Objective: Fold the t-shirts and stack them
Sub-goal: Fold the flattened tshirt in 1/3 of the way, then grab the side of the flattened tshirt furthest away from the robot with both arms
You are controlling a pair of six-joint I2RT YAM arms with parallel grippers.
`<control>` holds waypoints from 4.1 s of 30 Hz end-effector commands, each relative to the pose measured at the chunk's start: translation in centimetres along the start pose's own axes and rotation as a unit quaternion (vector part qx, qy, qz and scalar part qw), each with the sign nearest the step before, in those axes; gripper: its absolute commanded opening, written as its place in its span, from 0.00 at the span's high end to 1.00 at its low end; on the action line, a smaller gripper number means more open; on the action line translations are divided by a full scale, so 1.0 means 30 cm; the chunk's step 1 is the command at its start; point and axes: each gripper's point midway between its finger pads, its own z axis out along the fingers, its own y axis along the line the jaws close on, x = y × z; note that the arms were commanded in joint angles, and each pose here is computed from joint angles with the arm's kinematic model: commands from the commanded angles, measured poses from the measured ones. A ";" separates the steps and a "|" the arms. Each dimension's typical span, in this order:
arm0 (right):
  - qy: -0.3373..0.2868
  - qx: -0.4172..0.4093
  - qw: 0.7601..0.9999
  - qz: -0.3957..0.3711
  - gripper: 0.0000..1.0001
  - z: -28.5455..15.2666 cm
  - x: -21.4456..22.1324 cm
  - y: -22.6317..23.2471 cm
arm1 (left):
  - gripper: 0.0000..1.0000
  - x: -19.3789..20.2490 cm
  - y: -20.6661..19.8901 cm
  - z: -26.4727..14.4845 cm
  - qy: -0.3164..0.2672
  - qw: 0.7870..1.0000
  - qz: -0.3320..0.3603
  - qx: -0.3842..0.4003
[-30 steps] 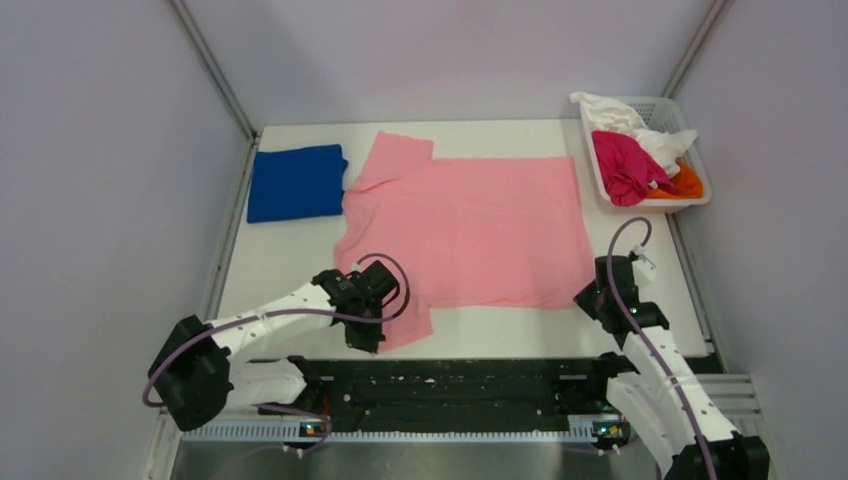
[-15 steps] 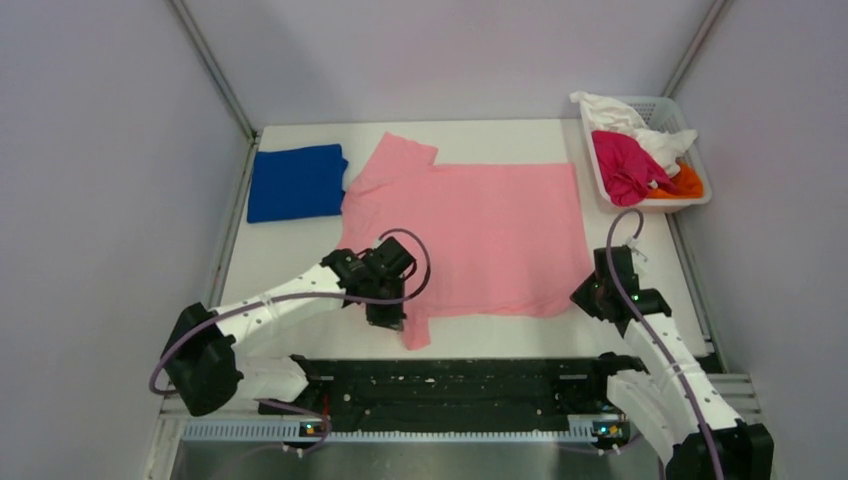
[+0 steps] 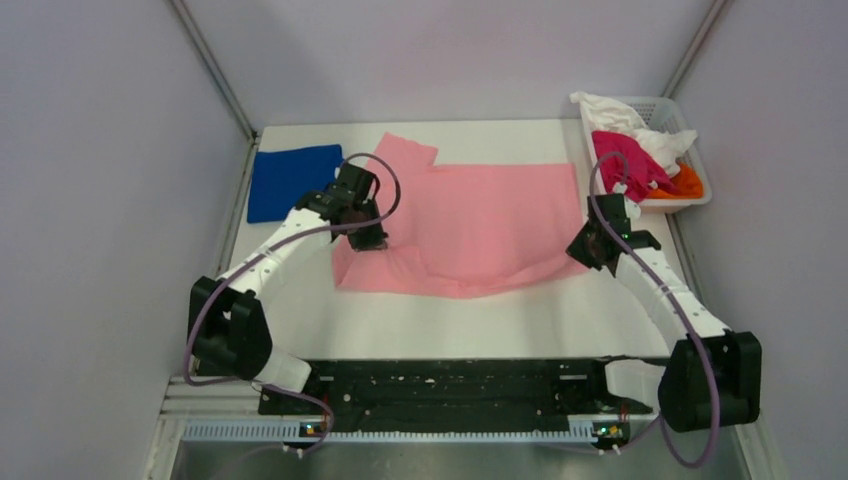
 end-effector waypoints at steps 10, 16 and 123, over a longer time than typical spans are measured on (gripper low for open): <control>-0.044 0.018 0.999 -0.004 1.00 0.073 -0.190 0.041 | 1.00 -0.307 -0.013 -0.001 -0.095 0.994 0.060 0.018; -0.052 0.011 0.999 -0.005 1.00 0.113 -0.216 0.061 | 1.00 -0.387 0.045 0.046 -0.107 0.992 0.063 -0.032; -0.126 0.013 0.986 -0.104 0.01 0.291 -0.378 0.219 | 0.21 -0.809 0.028 0.544 -0.146 0.975 0.063 -0.156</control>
